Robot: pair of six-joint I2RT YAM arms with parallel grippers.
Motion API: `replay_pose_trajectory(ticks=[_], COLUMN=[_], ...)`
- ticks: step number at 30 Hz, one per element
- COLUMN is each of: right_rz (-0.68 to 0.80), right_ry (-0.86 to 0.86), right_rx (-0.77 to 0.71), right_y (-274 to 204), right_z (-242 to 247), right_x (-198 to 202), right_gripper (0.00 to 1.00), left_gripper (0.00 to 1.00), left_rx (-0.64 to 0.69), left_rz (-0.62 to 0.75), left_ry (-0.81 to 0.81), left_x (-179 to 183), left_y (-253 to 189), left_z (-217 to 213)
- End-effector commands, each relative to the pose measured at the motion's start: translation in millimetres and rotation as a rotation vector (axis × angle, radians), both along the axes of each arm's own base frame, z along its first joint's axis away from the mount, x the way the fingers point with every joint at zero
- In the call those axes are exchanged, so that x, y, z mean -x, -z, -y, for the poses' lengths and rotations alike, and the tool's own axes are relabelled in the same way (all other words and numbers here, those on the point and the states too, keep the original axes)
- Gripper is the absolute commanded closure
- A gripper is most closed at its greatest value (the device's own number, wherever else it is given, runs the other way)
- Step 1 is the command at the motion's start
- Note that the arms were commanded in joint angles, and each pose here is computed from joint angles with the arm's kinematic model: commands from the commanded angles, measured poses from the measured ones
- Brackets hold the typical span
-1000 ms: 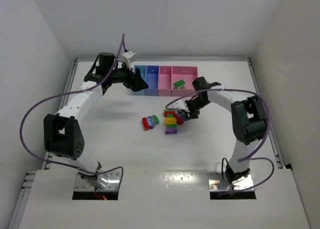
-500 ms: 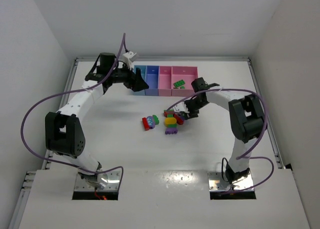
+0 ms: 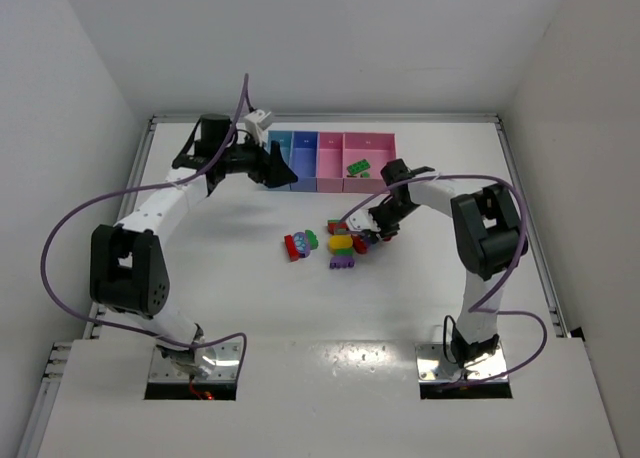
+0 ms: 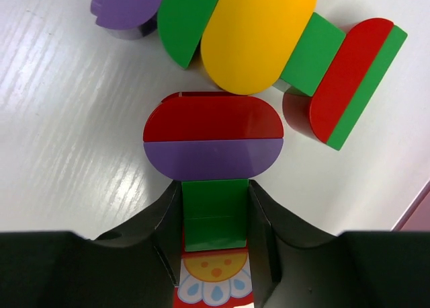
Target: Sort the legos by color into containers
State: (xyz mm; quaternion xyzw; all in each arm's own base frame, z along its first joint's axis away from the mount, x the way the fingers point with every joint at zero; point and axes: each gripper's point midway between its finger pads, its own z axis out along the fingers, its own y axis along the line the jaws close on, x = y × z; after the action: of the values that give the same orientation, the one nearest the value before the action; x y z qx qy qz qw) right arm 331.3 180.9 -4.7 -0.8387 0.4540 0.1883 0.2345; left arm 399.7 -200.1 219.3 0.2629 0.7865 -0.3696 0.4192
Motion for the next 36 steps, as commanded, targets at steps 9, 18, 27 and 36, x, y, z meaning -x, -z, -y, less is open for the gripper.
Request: replay_pose_trajectory(ticks=[9, 18, 27, 36], right_rz=[-0.022, 0.001, 0.05, 0.12], right_ry=[0.362, 0.456, 0.444, 0.442], right_rx=[-0.26, -0.394, -0.412, -0.428], right_y=[-122, -175, -188, -201], right_z=[-33, -77, -94, -102], right_x=[-20, -23, -19, -25], right_gripper=[0.98, 0.99, 1.0, 1.0], left_gripper=[0.31, 0.24, 0.24, 0.29], left_rx=[0.164, 0.298, 0.233, 0.218], left_rz=[-0.132, -0.217, -0.243, -0.264], left_ry=[0.098, 0.264, 0.214, 0.224], left_x=[61, 64, 48, 51], left_y=[8, -10, 9, 19], left_z=[10, 52, 69, 76])
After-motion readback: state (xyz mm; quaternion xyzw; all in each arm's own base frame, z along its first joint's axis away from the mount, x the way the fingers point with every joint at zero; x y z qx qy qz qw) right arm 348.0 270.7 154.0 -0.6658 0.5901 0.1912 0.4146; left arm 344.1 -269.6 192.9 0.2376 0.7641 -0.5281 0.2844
